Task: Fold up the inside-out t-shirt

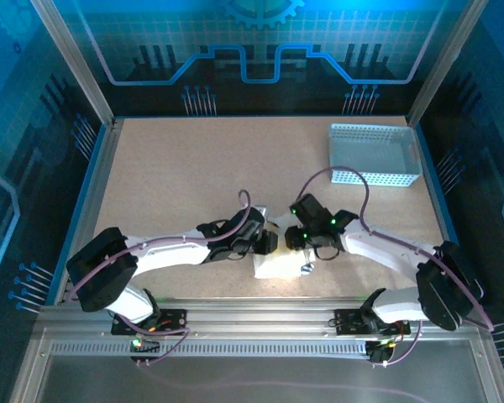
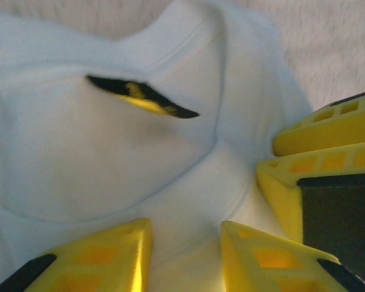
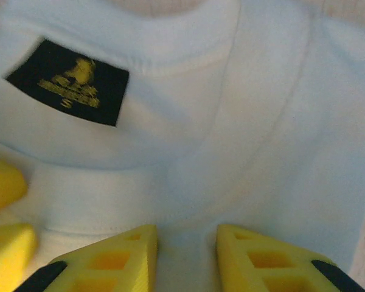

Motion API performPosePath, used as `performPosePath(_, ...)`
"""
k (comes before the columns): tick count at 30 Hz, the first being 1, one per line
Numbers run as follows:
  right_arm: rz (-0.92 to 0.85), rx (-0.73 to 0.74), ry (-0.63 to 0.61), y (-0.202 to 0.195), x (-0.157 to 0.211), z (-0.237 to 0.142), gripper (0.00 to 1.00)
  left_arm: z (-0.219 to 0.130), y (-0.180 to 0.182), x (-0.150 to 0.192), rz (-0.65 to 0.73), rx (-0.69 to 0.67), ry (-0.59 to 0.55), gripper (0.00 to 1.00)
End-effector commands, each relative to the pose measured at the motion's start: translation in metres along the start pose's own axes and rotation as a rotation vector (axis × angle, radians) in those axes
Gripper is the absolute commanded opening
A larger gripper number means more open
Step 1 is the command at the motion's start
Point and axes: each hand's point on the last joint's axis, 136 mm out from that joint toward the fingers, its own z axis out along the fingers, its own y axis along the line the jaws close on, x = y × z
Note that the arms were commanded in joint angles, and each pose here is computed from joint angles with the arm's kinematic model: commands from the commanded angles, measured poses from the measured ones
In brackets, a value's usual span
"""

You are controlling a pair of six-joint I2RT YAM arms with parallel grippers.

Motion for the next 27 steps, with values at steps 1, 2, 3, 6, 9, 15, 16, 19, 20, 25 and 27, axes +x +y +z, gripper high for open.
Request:
performPosePath(1,0.044,0.092,0.060,-0.019,0.041,-0.003,0.31,-0.003,0.014,0.040,-0.030,-0.049,0.100,0.36)
performPosePath(2,0.054,0.100,0.067,-0.022,0.048,-0.002,0.31,-0.002,0.018,0.049,-0.034,-0.061,0.118,0.36)
performPosePath(3,0.057,0.101,0.069,-0.023,0.057,0.000,0.31,-0.001,0.018,0.054,-0.038,-0.061,0.124,0.36)
performPosePath(6,0.069,0.115,0.086,-0.027,0.074,0.008,0.30,0.005,0.026,0.070,-0.078,-0.072,0.150,0.38)
performPosePath(9,0.074,0.141,0.073,-0.034,0.078,0.010,0.35,0.009,0.033,0.078,-0.112,-0.070,0.157,0.40)
performPosePath(15,-0.016,0.066,-0.083,-0.015,0.038,-0.039,0.46,-0.019,0.005,0.047,-0.023,-0.052,0.074,0.50)
performPosePath(16,-0.023,0.053,-0.106,-0.013,0.033,-0.050,0.46,-0.028,-0.001,0.040,0.012,-0.063,0.052,0.50)
performPosePath(19,-0.021,0.026,-0.130,-0.012,0.033,-0.071,0.46,-0.046,-0.014,0.029,0.063,-0.069,0.006,0.52)
performPosePath(20,-0.021,0.020,-0.116,-0.012,0.037,-0.072,0.45,-0.048,-0.017,0.028,0.066,-0.059,0.001,0.52)
performPosePath(25,0.014,0.101,-0.003,-0.025,0.069,-0.053,0.42,-0.032,-0.022,0.048,0.054,-0.045,0.064,0.51)
performPosePath(27,0.064,0.164,0.046,-0.038,0.084,-0.044,0.44,-0.020,-0.022,0.059,0.033,-0.035,0.103,0.51)
